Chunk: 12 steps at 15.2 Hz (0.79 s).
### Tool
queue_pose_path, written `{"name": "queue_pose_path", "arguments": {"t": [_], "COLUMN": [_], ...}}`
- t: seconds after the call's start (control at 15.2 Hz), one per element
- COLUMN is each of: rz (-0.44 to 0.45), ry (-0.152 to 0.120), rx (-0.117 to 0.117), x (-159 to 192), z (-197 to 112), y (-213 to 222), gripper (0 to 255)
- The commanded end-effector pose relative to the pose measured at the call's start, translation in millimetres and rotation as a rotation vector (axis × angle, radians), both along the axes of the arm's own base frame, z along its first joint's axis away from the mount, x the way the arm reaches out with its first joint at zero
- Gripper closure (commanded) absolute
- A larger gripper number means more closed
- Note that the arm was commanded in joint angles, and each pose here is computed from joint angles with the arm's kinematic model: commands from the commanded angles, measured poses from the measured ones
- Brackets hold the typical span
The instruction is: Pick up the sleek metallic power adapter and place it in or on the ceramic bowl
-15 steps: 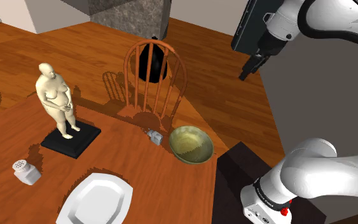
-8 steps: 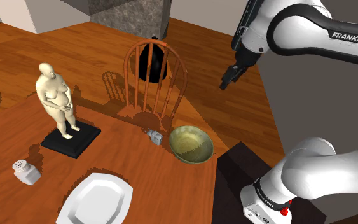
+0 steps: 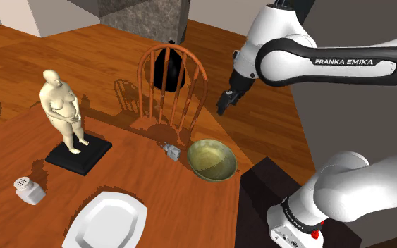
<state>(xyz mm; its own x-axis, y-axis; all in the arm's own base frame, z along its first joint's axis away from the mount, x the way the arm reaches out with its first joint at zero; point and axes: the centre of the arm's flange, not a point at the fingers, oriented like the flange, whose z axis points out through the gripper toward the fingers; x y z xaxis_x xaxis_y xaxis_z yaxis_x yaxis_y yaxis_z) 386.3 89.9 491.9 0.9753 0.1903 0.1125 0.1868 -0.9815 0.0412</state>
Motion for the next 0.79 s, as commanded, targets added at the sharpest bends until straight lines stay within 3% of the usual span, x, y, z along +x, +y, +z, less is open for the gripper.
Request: {"name": "queue_pose_path", "arguments": {"t": [0.0, 0.73], "rz": [0.009, 0.059], "ry": [0.008, 0.055], "rx": [0.004, 0.019], "x": [9.8, 58.8], "z": [-16.8, -115.4], "y": [18.2, 112.5], "gripper": [0, 0]}}
